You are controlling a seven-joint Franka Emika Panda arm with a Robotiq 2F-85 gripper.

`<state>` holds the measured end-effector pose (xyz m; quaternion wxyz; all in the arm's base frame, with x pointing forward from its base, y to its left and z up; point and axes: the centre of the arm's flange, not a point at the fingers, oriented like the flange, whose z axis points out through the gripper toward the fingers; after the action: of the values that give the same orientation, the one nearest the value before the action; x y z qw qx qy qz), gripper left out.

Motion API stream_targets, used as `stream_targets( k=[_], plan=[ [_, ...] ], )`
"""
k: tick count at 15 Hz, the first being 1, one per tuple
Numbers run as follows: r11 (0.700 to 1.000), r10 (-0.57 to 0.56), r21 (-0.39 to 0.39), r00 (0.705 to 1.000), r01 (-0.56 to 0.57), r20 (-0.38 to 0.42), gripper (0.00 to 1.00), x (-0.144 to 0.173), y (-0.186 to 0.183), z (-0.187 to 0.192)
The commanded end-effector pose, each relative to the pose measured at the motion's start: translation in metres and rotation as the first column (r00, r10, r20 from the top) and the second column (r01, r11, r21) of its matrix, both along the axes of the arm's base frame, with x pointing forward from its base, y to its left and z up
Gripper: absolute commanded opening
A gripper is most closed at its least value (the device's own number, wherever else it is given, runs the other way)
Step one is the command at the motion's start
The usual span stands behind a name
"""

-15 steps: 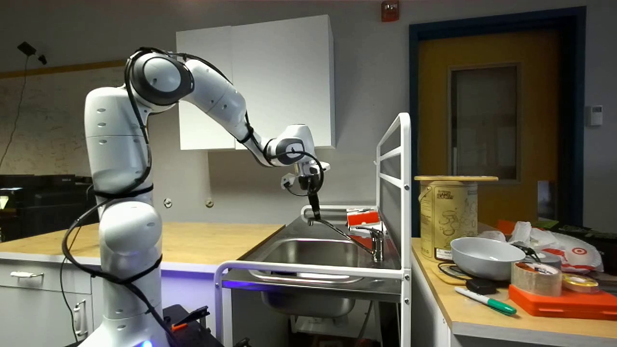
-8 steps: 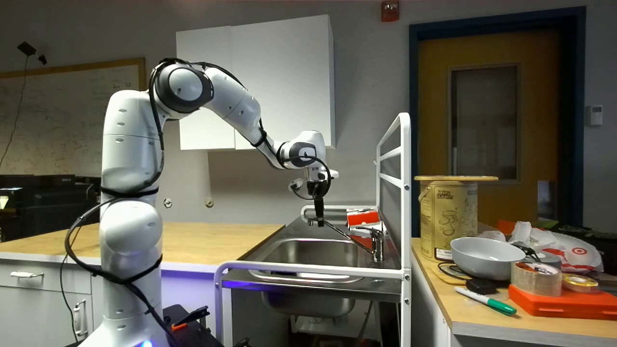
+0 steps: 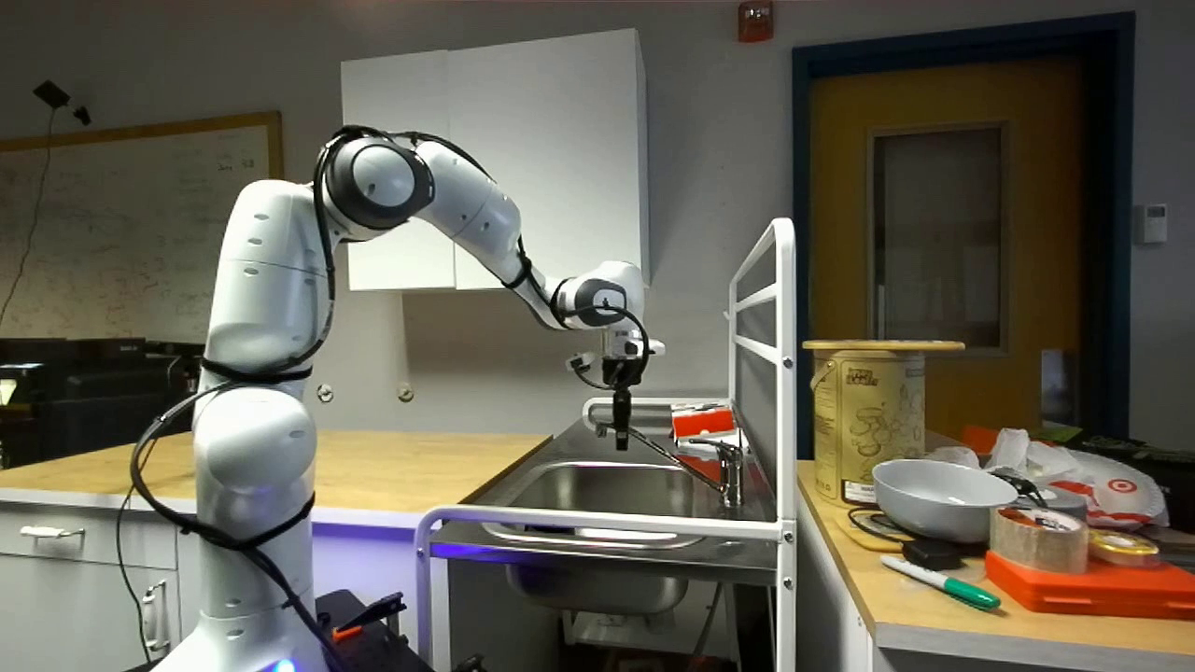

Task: Turn the tap nozzle to the right

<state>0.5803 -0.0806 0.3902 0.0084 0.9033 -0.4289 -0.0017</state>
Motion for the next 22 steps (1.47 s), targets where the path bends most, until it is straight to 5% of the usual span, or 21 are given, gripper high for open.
stream_targets(
  k=[1,5,22],
  plan=[
    [1.000,-0.030,0.010,0.999,0.030,-0.024,0.29,0.013,0.002,0.006],
    [0.999,-0.035,0.011,0.999,0.036,-0.038,0.11,0.014,0.001,0.005],
    [0.995,-0.091,0.043,0.994,0.093,-0.063,0.14,-0.006,-0.031,-0.008]
  ],
)
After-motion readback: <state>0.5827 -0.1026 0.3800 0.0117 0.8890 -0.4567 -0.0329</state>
